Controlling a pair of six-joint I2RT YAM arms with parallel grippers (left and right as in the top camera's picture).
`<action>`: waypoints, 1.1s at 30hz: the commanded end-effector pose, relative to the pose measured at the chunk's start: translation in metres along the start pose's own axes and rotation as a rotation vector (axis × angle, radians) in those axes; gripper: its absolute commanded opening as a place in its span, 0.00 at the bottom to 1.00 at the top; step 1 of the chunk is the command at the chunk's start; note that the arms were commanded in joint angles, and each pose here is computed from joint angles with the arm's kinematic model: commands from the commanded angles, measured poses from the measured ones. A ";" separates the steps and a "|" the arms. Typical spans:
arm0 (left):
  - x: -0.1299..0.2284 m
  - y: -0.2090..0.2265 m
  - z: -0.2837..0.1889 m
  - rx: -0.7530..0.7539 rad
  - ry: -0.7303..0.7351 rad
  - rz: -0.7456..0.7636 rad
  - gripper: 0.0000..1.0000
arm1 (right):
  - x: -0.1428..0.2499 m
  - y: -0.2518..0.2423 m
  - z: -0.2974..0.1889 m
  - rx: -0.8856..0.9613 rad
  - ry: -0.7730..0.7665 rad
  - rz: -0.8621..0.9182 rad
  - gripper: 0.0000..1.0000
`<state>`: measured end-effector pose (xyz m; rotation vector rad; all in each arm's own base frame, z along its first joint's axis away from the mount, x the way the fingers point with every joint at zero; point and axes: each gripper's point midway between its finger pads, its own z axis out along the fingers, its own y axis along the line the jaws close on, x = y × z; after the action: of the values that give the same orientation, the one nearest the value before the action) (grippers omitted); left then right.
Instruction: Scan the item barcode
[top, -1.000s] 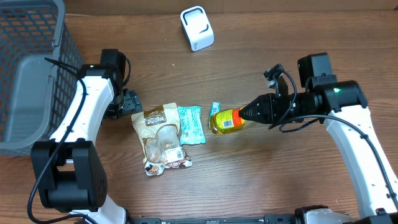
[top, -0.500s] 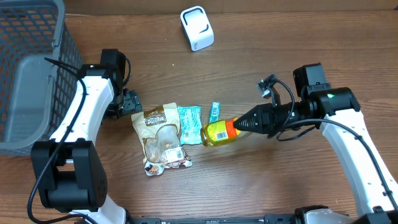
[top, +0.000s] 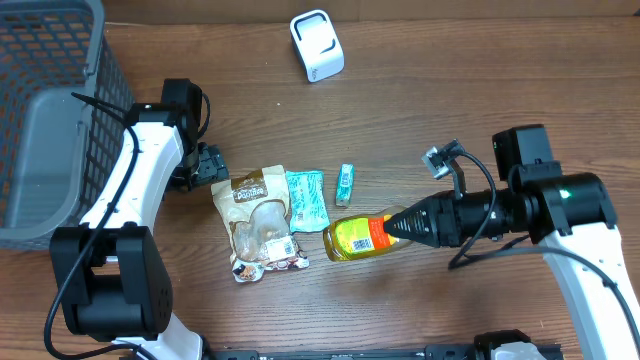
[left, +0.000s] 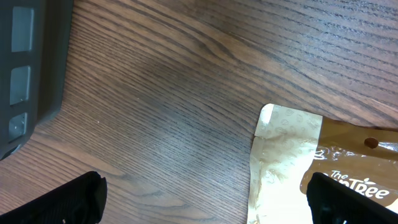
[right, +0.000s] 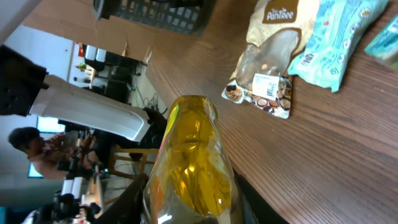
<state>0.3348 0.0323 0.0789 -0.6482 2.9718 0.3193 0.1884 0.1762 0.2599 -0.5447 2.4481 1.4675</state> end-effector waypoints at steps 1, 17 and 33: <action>-0.001 0.004 0.003 -0.023 0.000 -0.008 1.00 | 0.002 0.020 -0.006 -0.052 -0.034 -0.067 0.08; -0.001 0.004 0.003 -0.023 0.000 -0.008 1.00 | 0.018 0.058 -0.014 -0.210 -0.031 -0.008 0.04; -0.001 0.004 0.003 -0.023 0.000 -0.008 0.99 | 0.030 0.069 -0.019 -0.207 -0.040 -0.031 0.04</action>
<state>0.3349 0.0323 0.0789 -0.6482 2.9715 0.3192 0.1365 0.1807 0.3019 -0.5641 2.3231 1.6601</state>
